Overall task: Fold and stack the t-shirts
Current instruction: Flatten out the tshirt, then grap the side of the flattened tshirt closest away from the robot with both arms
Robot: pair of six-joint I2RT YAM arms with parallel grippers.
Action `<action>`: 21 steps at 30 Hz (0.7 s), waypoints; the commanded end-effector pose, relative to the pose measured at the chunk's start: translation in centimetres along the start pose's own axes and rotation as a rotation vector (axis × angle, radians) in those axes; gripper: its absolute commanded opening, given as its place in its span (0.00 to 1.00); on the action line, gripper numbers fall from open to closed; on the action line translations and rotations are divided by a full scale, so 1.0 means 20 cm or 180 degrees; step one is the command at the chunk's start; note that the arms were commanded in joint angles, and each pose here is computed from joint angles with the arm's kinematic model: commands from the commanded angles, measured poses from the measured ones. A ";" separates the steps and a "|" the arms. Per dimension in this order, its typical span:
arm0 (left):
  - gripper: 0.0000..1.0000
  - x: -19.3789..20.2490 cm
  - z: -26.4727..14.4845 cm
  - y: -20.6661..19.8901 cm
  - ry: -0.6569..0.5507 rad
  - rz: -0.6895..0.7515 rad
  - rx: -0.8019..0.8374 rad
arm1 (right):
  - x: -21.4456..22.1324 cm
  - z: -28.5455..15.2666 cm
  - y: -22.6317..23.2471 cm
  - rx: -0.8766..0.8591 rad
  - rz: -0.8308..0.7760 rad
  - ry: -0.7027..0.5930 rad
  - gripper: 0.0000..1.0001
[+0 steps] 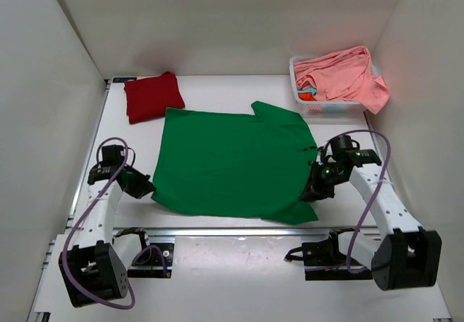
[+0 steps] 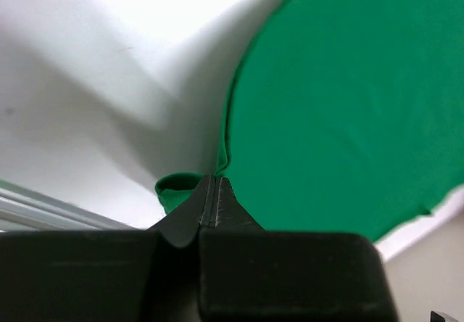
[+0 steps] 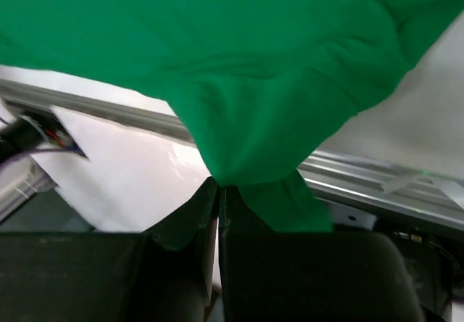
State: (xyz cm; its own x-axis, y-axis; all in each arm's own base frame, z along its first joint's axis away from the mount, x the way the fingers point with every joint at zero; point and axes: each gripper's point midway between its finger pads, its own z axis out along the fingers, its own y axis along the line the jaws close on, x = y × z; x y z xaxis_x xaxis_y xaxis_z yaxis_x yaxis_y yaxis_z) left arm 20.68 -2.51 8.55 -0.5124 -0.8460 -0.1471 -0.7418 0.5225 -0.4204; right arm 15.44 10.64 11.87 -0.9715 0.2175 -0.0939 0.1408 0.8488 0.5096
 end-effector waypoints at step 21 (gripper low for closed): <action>0.00 -0.34 0.29 -0.27 0.0031 0.0019 -0.0187 | -0.40 0.10 -0.21 0.0435 0.0442 -0.0171 0.00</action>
State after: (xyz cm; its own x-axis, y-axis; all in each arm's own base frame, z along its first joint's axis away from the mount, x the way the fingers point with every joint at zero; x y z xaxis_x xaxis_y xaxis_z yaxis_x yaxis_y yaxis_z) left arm 28.44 -0.25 6.20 -0.5138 -0.8490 -0.1232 -0.7839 0.5230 -0.3345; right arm 20.27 7.27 8.28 -0.9474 0.3200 -0.0110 0.2896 0.8710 0.3968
